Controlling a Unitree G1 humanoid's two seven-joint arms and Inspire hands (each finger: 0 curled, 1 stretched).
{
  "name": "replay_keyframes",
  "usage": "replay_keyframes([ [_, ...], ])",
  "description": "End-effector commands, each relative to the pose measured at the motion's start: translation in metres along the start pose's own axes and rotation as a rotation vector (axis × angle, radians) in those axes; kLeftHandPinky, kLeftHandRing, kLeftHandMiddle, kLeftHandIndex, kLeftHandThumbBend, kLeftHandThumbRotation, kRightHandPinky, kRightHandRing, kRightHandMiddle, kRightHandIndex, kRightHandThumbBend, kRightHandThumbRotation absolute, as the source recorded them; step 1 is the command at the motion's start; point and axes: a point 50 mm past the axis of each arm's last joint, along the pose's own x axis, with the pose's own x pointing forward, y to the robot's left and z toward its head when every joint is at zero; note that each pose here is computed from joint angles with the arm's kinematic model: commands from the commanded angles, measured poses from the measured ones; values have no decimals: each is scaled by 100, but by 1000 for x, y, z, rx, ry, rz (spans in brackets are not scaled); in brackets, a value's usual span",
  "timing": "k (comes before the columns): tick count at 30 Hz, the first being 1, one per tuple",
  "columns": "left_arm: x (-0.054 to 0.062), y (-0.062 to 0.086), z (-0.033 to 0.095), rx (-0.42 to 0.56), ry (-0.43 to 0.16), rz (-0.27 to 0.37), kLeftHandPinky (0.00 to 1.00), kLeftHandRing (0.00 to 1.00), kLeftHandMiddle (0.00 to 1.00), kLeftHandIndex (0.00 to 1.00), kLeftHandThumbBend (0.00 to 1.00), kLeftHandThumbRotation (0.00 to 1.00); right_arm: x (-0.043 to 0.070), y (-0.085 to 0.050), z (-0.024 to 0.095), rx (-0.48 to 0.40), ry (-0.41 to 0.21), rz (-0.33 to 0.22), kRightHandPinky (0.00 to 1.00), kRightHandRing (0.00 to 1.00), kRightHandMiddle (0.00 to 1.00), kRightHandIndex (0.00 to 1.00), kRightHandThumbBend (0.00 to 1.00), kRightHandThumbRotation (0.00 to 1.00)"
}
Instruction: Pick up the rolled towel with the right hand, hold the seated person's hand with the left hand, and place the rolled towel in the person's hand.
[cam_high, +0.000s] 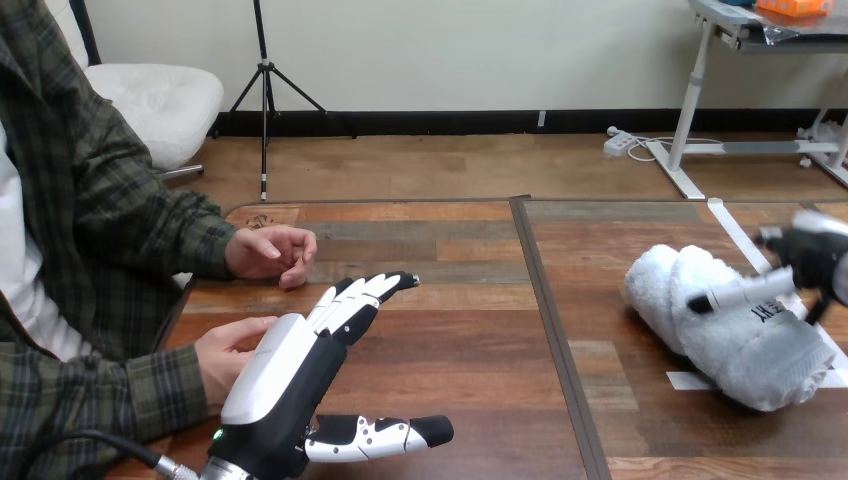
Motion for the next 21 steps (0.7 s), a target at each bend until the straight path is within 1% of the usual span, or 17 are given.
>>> replay_keyframes([
  [1, 19, 21, 20, 18, -127, 103, 98, 93, 91, 89, 100, 65, -1, -28, 36, -26, -57, -49, 48, 74, 81, 100, 100, 50],
  [4, 18, 22, 21, 17, -127, 104, 98, 93, 91, 89, 100, 65, 2, -23, 36, -49, -41, -23, 54, 81, 87, 100, 100, 52],
  [8, 17, 23, 22, 13, -126, 106, 98, 93, 91, 89, 100, 65, 5, -17, 37, -98, -33, 4, 68, 91, 94, 100, 99, 54],
  [9, 16, 23, 22, 12, -126, 106, 98, 93, 91, 88, 100, 65, 5, -16, 38, -107, -32, 9, 74, 94, 96, 100, 97, 55],
  [13, 15, 24, 23, 6, -124, 109, 98, 93, 90, 88, 100, 65, 8, -9, 38, -92, -9, 26, 80, 97, 98, 100, 96, 56],
  [15, 15, 24, 24, 5, -124, 110, 98, 93, 90, 88, 100, 65, 9, -7, 39, -95, -4, 29, 78, 96, 99, 100, 97, 56],
  [16, 14, 24, 24, 6, -124, 111, 98, 93, 90, 88, 100, 65, 10, -3, 39, -100, -1, 36, 77, 96, 99, 100, 97, 56],
  [17, 14, 24, 25, 6, -125, 111, 98, 93, 90, 88, 100, 66, 11, -1, 39, -103, 0, 41, 74, 95, 98, 100, 97, 56],
  [18, 14, 24, 25, 7, -125, 112, 98, 93, 90, 88, 100, 66, 12, 0, 40, -105, 1, 44, 66, 93, 98, 99, 97, 57],
  [21, 13, 24, 26, 6, -128, 112, 98, 92, 90, 88, 100, 67, 12, 5, 42, -58, -7, 78, 53, 88, 96, 98, 96, 58],
])
